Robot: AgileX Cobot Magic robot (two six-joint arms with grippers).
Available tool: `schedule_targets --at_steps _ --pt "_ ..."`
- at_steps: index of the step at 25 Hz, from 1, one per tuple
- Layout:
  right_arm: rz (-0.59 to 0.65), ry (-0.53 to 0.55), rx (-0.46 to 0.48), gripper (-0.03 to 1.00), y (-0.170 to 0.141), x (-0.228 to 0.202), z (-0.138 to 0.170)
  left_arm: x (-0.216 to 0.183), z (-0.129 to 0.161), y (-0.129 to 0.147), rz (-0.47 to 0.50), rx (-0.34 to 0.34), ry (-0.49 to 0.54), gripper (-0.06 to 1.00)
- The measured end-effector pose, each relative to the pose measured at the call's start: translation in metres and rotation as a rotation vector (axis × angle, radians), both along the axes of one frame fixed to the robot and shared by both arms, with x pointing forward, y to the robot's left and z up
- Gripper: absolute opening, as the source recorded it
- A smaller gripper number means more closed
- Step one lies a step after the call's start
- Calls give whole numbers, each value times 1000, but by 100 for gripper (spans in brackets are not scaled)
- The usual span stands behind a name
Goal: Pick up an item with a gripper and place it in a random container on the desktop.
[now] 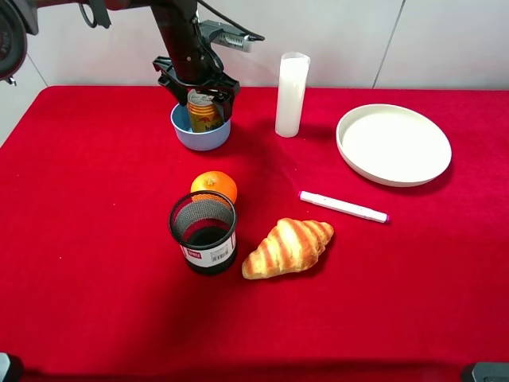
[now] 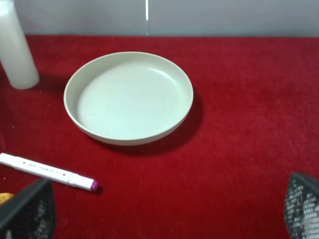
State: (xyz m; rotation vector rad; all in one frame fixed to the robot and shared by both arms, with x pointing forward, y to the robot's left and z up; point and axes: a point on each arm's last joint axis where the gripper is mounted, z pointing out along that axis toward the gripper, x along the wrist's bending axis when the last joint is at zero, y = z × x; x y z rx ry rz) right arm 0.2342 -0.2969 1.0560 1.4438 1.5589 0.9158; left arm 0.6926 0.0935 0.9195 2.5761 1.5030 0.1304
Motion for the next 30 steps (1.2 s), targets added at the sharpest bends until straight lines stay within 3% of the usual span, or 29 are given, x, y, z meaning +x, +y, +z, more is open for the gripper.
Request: schedule_targets --at_steps 7,15,30 --pt "0 0 0 69 0 0 0 3 17 -1 -1 -1 -1 89" --pt "0 0 0 69 0 0 0 -3 30 1 -4 27 71 89" --pt "0 0 0 69 0 0 0 -17 80 -13 -42 -12 -23 89"
